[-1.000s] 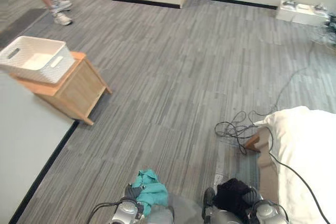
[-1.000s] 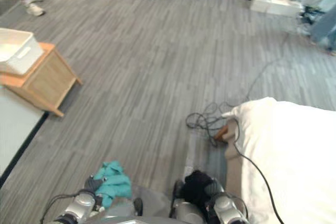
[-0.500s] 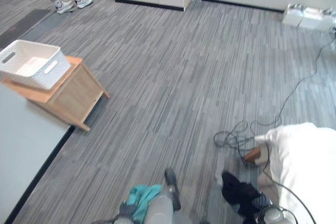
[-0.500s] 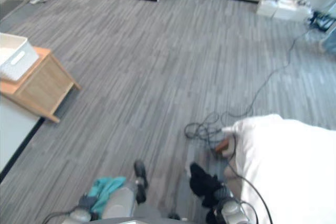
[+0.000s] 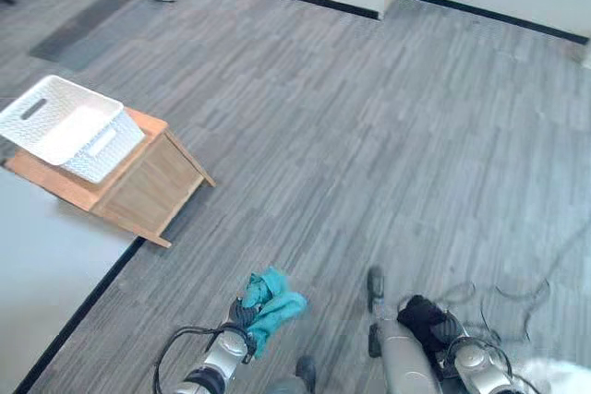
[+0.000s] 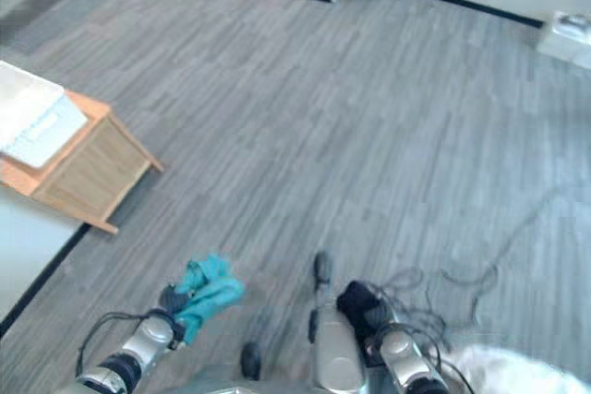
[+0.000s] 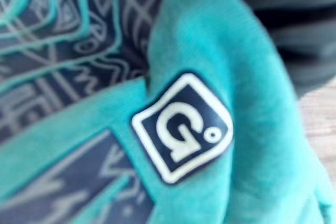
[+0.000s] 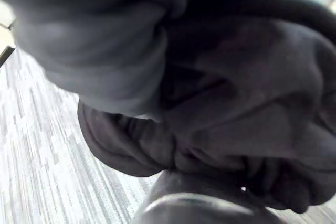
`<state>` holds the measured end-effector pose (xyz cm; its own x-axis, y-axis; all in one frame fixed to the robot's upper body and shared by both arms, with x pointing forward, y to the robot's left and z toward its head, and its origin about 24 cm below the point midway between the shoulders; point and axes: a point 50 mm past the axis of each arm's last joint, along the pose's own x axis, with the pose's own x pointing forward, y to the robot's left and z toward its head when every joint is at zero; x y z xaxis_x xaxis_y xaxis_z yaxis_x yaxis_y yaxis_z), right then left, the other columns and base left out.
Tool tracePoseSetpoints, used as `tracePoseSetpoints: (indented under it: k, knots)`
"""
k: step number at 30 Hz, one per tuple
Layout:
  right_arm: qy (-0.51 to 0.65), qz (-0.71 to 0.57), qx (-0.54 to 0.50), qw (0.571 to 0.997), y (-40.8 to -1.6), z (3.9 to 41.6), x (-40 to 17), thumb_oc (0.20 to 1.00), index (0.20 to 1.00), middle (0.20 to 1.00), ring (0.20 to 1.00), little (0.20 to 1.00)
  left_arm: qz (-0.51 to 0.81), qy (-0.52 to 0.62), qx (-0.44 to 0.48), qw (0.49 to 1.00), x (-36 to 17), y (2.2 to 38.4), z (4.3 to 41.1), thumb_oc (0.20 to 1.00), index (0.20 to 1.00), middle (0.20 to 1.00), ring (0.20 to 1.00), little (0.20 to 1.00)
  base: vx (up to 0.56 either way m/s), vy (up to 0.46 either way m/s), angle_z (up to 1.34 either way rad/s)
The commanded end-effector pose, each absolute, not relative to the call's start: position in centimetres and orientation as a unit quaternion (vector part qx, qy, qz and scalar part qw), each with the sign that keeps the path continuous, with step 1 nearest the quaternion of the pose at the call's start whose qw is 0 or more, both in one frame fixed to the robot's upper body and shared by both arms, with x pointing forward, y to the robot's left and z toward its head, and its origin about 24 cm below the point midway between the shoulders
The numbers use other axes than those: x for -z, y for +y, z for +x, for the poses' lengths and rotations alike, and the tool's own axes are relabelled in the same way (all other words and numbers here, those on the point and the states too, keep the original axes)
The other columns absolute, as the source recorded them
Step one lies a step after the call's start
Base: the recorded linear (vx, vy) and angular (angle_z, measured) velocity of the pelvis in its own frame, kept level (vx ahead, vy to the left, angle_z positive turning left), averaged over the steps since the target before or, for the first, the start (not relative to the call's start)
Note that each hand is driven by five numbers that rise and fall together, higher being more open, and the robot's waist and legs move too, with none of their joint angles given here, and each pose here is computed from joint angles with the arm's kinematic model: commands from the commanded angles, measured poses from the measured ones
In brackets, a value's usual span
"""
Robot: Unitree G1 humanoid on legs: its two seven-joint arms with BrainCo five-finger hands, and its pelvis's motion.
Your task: Tidy up the quilt and then pick up the clothes from the bed and put them into the laundry hamper.
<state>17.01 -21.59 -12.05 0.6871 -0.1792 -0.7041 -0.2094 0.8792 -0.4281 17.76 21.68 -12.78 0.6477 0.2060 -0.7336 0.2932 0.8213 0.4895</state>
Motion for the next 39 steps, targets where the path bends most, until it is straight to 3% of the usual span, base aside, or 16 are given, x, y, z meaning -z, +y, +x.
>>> tracePoseSetpoints:
  k: [1, 9, 14, 19, 24, 29, 32, 39]
  knots:
    - [0.347, -0.259, -0.011, 0.901, -22.0, 19.8, 10.4, 0.200, 0.200, 0.200, 0.200, 0.200, 0.327, 0.403, 0.032, 0.854, 12.5, 21.7, 18.6, 0.200, 0.200, 0.200, 0.200, 0.200, 0.89, -0.366, 0.67]
    - [0.348, -0.273, -0.007, 0.897, -22.4, 20.9, 10.1, 0.200, 0.200, 0.200, 0.200, 0.200, 0.304, 0.427, 0.013, 0.852, 13.2, 21.8, 17.1, 0.200, 0.200, 0.200, 0.200, 0.200, 0.46, -0.138, 0.35]
    - [0.373, -0.287, -0.032, 0.882, -21.0, 19.3, 11.5, 0.200, 0.200, 0.200, 0.200, 0.200, 0.278, 0.502, 0.018, 0.819, 15.2, 21.4, 12.6, 0.200, 0.200, 0.200, 0.200, 0.200, 0.67, 0.185, 0.44]
    - [0.394, -0.274, -0.029, 0.877, -20.9, 18.4, 12.2, 0.200, 0.200, 0.200, 0.200, 0.200, 0.284, 0.536, 0.029, 0.795, 15.9, 21.9, 10.8, 0.200, 0.200, 0.200, 0.200, 0.200, 0.53, 0.253, 0.45]
    - [0.391, -0.267, 0.001, 0.881, -22.0, 18.8, 11.8, 0.200, 0.200, 0.200, 0.200, 0.200, 0.322, 0.503, 0.027, 0.802, 15.0, 22.6, 13.1, 0.200, 0.200, 0.200, 0.200, 0.200, 0.53, 0.168, 1.61]
    - [0.436, -0.253, 0.042, 0.863, -24.3, 16.1, 12.7, 0.200, 0.200, 0.200, 0.200, 0.200, 0.354, 0.440, 0.037, 0.825, 13.5, 22.4, 16.6, 0.200, 0.200, 0.200, 0.200, 0.200, 0.73, -0.240, 1.97]
    - [0.461, -0.262, 0.028, 0.847, -24.5, 14.8, 13.4, 0.200, 0.200, 0.200, 0.200, 0.200, 0.358, 0.449, 0.037, 0.818, 13.8, 22.9, 15.8, 0.200, 0.200, 0.200, 0.200, 0.200, 0.65, -0.313, 1.84]
    - [0.435, -0.300, 0.010, 0.849, -25.3, 16.8, 12.3, 0.200, 0.200, 0.200, 0.200, 0.200, 0.313, 0.501, -0.019, 0.806, 14.8, 24.1, 12.4, 0.200, 0.200, 0.200, 0.200, 0.200, 0.37, -0.342, 0.75]
